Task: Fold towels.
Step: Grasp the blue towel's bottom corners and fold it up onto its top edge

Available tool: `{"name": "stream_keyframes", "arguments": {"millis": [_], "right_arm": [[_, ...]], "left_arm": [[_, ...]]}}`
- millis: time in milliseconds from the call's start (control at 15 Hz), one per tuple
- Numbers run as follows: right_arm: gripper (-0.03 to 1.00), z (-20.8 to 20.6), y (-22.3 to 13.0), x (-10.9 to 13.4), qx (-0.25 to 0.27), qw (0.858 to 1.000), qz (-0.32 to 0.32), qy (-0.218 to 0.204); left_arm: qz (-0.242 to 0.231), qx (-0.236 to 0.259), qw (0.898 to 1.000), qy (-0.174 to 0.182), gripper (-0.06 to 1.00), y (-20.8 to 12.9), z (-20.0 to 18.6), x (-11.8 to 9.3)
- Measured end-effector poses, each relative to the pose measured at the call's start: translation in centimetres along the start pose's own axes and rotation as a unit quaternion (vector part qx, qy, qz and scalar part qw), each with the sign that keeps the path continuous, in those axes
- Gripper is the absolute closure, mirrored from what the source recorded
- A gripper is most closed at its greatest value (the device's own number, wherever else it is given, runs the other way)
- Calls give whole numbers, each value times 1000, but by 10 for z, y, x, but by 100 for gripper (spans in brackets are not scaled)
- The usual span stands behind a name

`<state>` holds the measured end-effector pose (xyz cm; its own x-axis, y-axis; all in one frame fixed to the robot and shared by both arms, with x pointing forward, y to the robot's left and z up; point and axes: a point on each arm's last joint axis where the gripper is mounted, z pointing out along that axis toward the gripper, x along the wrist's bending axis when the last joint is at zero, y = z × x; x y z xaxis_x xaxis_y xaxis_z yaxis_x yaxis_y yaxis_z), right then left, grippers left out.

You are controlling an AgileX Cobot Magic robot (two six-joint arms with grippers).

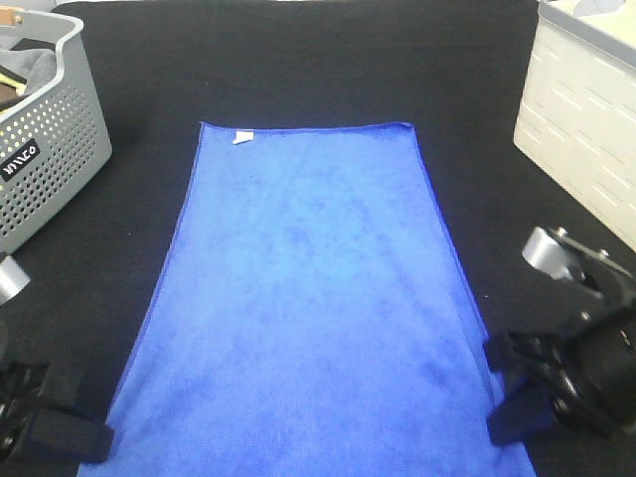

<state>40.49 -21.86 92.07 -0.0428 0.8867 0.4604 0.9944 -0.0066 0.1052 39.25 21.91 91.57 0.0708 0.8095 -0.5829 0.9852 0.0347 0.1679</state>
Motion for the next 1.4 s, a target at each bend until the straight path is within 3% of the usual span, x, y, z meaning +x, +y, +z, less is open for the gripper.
{"name": "stream_keyframes", "arguments": {"millis": [333,600,800,1133,1400], "right_arm": [[97,-6,-28,-4,-8,1000,11,10],[97,-18,-2,9,-53,998,-2,19],[97,-25,47,24,-81,996,-28,18],[97,-10,144,43,-97,994,-45,27],[97,-3,237,25,-124,991,-32,42]], "left_arm": [[-3,-10,1000,-9,94,-24,-11,-2],[-5,-51,999,6,94,-8,-17,-5],[9,-90,996,10,94,37,-20,-16],[23,-113,993,23,94,134,3,-22],[35,-153,987,30,94,222,26,-11]]}}
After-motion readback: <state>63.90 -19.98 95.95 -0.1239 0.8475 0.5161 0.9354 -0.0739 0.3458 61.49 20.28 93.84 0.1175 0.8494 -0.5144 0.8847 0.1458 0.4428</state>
